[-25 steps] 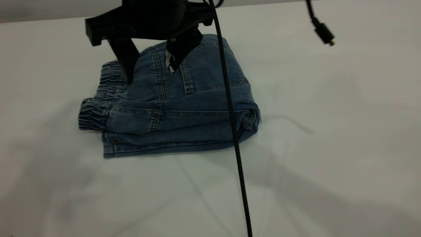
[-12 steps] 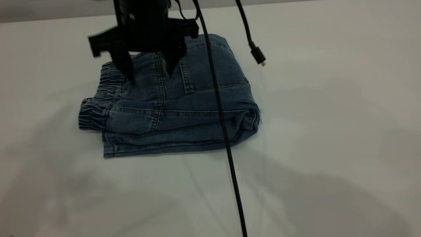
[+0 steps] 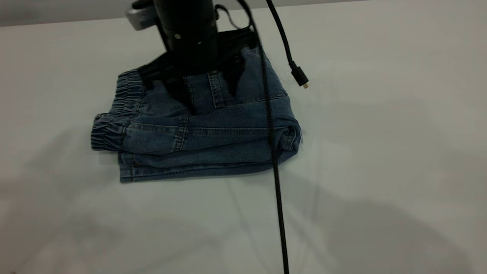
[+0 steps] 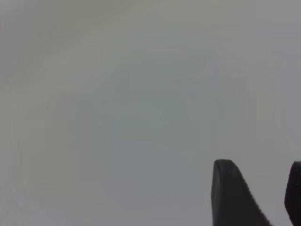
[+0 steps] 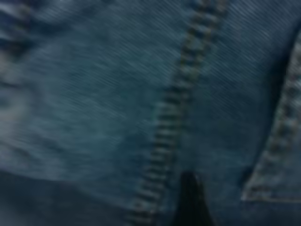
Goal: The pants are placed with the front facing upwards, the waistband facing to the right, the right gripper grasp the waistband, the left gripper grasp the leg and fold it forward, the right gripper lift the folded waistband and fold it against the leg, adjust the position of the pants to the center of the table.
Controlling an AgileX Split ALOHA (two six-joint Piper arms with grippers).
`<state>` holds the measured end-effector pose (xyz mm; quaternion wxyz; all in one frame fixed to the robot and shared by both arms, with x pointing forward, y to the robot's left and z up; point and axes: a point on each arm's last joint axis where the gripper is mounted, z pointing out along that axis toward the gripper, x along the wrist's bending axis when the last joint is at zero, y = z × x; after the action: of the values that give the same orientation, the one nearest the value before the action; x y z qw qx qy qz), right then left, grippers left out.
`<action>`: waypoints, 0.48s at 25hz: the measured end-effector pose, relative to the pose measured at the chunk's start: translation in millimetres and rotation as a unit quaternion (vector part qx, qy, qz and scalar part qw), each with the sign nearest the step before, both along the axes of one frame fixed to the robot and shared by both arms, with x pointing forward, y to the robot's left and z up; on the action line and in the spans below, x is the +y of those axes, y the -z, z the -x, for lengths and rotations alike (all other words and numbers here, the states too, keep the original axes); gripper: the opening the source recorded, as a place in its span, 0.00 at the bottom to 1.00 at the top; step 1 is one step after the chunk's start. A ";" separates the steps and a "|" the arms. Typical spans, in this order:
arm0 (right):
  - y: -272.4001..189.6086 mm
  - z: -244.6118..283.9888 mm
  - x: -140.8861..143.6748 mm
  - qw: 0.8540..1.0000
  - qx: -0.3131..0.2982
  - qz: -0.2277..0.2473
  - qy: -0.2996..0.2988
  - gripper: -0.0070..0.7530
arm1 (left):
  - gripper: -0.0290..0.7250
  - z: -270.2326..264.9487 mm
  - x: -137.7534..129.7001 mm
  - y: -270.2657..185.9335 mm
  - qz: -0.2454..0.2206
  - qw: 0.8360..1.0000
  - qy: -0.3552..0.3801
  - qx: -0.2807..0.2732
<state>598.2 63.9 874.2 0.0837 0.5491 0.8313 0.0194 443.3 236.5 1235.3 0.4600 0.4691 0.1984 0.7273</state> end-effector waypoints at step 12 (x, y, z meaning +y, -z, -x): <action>6.5 6.3 3.4 0.999 0.037 -0.015 -0.011 0.59 | 0.41 15.0 5.7 -9.2 0.019 1.000 0.010 -0.016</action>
<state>591.9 67.2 867.7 0.0442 0.5412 0.8396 0.0130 428.3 242.2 1244.6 0.4787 0.4504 0.1998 0.7267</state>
